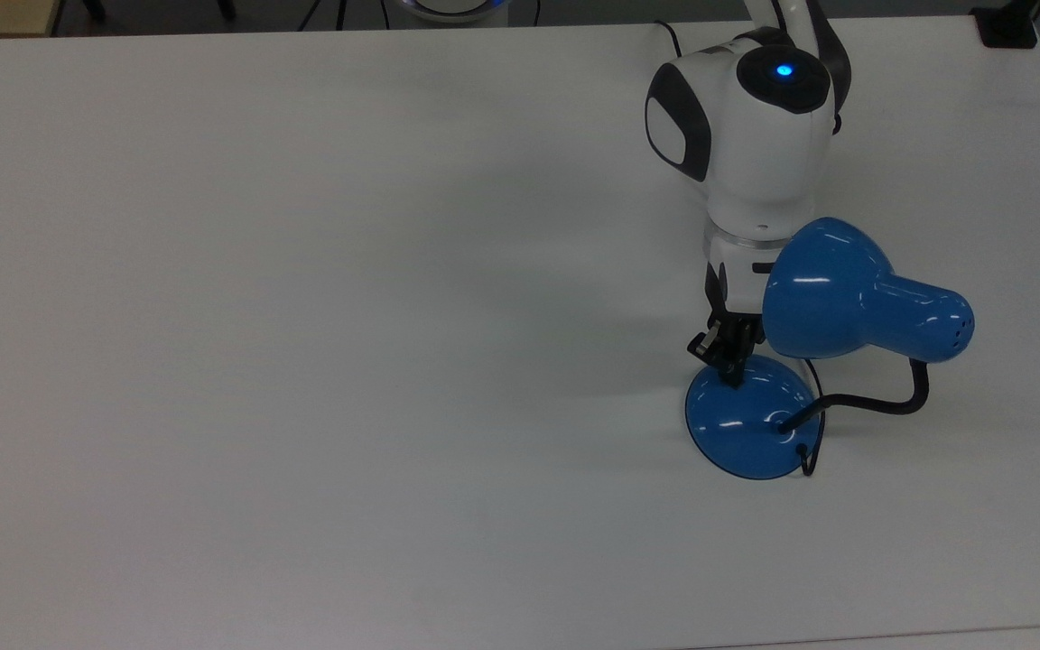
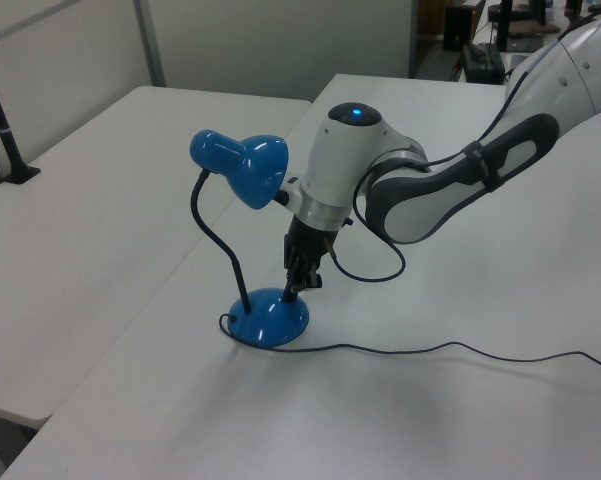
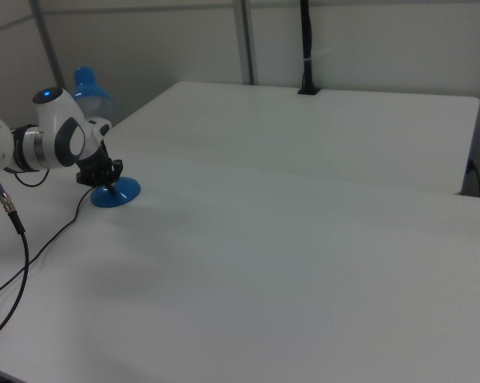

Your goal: Turn off the lamp

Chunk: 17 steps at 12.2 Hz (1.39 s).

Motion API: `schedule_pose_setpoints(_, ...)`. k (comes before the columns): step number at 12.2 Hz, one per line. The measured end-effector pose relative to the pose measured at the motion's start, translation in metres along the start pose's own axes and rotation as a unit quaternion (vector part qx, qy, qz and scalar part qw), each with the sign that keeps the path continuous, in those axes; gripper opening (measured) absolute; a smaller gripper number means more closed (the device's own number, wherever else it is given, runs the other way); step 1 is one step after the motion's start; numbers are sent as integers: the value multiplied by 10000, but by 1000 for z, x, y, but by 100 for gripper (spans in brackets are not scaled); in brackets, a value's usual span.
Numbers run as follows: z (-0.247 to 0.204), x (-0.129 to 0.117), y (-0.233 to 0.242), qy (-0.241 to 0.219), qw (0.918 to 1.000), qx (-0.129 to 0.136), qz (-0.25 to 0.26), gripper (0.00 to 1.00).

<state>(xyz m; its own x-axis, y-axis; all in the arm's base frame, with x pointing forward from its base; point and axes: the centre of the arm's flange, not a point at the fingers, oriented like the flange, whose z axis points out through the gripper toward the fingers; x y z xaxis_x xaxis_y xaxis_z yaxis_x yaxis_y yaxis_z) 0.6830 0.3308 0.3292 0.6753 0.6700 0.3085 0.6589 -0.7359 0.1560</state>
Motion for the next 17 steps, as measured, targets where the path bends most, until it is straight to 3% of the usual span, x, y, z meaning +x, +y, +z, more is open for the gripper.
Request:
schedule_pose_setpoints(5,3,-6,-3,236,9996,-121,82,1)
schedule_pose_setpoints(12,21,-41,-2,-89,9998,-114,141,1)
schedule_pose_setpoints(17,19,-43,-2,-77,9996,-129,234,1)
